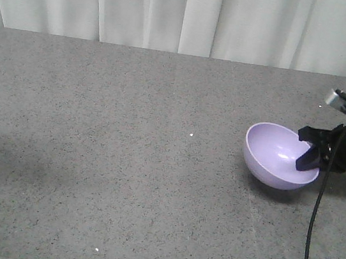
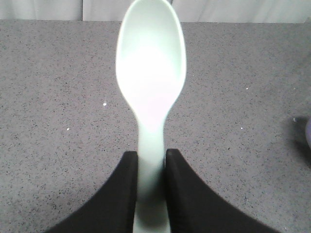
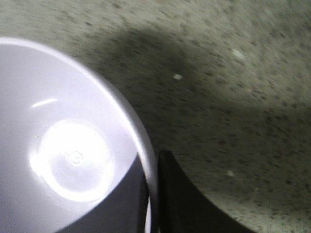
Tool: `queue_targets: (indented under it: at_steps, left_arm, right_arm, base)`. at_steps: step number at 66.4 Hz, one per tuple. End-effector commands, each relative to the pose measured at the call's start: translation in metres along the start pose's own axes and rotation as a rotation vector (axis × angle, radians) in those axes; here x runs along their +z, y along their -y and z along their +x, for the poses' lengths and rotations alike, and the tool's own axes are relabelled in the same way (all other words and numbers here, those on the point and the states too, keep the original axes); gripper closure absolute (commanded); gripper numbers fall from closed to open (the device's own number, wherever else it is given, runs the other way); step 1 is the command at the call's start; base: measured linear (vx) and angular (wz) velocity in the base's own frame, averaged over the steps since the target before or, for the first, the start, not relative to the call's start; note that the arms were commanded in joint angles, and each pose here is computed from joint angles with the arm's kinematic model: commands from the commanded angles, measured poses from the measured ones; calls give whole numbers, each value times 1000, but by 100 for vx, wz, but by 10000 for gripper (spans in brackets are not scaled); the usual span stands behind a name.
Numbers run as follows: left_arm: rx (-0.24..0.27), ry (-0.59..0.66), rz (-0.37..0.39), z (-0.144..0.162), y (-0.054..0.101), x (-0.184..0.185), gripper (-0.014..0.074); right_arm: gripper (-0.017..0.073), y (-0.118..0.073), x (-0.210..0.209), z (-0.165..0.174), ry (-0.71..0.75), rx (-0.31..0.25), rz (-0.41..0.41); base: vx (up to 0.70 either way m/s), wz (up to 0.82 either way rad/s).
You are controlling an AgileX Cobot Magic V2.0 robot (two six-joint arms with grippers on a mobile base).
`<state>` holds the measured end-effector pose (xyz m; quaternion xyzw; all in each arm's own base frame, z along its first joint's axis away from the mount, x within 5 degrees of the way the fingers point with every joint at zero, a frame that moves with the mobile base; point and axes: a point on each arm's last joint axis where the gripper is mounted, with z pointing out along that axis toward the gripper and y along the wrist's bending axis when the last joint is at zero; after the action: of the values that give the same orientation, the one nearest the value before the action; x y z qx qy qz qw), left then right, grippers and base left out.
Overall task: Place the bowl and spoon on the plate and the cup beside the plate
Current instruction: 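Lift the bowl with the right gripper and the spoon with the left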
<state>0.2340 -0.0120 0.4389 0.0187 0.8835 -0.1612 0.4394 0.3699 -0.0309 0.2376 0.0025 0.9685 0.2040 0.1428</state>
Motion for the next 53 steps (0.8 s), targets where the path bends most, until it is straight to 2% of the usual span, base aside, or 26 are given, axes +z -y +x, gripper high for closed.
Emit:
queue_targets:
  at_steps: [1, 12, 21, 36, 53]
  left_arm:
    - [-2, 97, 25, -10, 8, -14, 601]
    - [-2, 97, 25, -10, 8, -14, 601]
    - [-2, 97, 25, -10, 8, -14, 601]
    - [-2, 97, 25, -10, 8, -14, 601]
    - [-2, 97, 25, -10, 8, -14, 601]
  right_arm:
    - [568, -37, -57, -8, 154, -90, -103]
    - [566, -89, -129, 6, 357, -220, -252]
    - [565, -116, -170, 27, 480, -294, -292]
    - [565, -136, -203, 52, 569, -358, -277]
    - [565, -142, -212, 62, 588, -381, -275]
  base:
    - [0, 0]
    - [0, 0]
    - [0, 0]
    - [0, 0]
    - [0, 0]
